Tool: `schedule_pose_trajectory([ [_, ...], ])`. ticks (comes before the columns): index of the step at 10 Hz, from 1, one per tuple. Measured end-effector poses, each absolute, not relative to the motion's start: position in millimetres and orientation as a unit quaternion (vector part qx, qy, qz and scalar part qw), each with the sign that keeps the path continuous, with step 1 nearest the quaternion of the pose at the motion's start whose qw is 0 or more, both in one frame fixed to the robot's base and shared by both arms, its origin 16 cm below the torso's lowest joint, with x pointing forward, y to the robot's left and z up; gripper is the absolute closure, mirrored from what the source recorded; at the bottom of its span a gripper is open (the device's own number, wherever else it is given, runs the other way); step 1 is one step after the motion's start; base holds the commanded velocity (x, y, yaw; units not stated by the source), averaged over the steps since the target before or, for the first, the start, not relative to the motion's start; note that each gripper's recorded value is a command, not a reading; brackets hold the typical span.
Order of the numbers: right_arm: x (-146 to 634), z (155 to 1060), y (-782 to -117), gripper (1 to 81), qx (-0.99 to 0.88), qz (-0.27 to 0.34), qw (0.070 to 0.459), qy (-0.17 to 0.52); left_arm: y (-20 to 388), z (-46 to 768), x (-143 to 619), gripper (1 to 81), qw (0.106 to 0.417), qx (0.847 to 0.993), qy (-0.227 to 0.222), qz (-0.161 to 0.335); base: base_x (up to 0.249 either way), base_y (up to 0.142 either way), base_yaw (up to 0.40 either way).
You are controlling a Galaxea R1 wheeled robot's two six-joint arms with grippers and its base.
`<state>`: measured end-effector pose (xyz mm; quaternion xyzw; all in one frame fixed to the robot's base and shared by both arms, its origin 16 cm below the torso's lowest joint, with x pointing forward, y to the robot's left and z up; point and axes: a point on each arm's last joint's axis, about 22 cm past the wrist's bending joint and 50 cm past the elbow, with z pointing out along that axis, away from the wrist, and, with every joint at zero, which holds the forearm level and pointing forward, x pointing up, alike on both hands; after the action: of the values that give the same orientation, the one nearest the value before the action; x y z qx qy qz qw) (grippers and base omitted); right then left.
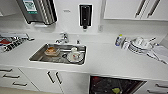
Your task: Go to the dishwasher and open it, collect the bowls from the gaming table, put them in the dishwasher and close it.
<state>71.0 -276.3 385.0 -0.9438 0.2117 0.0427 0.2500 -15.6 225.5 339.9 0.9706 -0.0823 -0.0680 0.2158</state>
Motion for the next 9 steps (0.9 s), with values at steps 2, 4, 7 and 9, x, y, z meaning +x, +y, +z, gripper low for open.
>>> schedule_pose_trajectory([
  [2, 80.9, 370.9, -270.1, 1.0, -0.943, 0.043, 0.254, 0.211, 225.2, 326.5, -8.7, 1.0, 0.216, 0.970, -0.082, -0.069, 0.000, 0.000, 0.000],
  [4, 92.7, 361.6, -267.6, 1.0, -0.943, 0.038, 0.257, 0.210, 225.0, 316.6, 1.6, 1.0, 0.216, 0.971, -0.083, -0.065, 0.000, 0.000, 0.000],
  [7, 99.0, 358.3, -267.2, 1.0, -0.942, 0.036, 0.256, 0.213, 225.2, 315.0, 0.6, 1.0, 0.216, 0.971, -0.083, -0.066, 0.000, 0.000, 0.000],
  [9, 126.6, 355.7, -257.0, 1.0, -0.938, 0.019, 0.267, 0.220, 225.9, 314.9, 0.7, 1.0, 0.215, 0.971, -0.083, -0.066, 0.000, 0.000, 0.000],
])
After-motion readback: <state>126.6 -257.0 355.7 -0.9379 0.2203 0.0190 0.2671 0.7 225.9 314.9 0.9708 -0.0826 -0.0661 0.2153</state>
